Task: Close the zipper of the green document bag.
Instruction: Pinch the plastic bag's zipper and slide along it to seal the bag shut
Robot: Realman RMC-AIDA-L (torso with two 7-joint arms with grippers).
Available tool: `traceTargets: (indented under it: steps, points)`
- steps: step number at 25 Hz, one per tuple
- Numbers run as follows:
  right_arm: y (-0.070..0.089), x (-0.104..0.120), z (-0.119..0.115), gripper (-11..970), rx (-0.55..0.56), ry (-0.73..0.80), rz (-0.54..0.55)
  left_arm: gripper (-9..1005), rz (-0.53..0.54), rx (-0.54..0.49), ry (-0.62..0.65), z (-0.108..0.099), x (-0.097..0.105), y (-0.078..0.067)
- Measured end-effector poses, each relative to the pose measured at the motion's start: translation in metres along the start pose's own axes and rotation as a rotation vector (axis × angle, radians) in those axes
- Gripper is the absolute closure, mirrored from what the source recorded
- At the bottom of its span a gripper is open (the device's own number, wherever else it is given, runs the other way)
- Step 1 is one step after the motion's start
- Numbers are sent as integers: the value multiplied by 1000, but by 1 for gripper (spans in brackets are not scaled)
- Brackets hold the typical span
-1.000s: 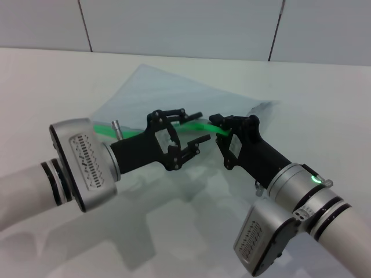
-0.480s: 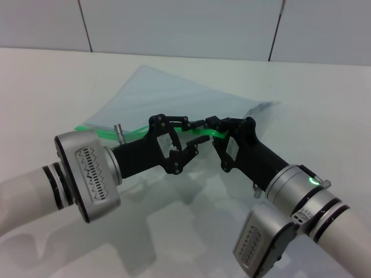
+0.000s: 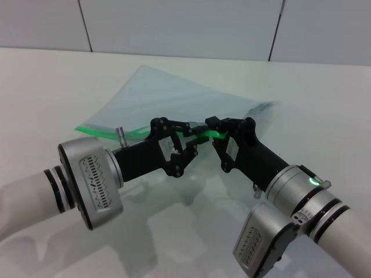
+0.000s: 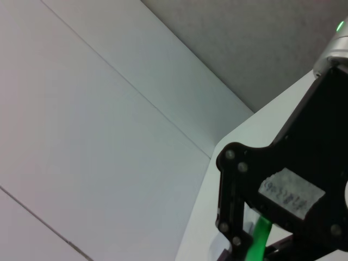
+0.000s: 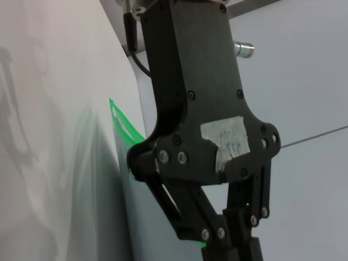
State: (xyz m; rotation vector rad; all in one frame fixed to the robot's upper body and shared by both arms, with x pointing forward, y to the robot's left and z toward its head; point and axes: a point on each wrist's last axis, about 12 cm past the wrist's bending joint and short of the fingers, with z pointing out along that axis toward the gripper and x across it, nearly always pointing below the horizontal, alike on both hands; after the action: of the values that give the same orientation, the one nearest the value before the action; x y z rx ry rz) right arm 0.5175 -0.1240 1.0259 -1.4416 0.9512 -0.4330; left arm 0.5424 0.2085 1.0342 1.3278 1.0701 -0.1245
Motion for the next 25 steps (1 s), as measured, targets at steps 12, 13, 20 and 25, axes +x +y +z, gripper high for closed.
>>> traceTargets:
  steps: [12,13,20,25]
  points:
    - [0,0,0,907,0,1,3,875,4,-24,9,-1,1,1]
    - [0,0,0,907,0,1,4,877,6,-28,11,-1,1,1]
    - [0,0,0,906,-1,-1,5,888,18,-36,16,-2,2,0]
    - [0,0,0,906,-2,-2,4,896,24,-47,20,-3,2,1]
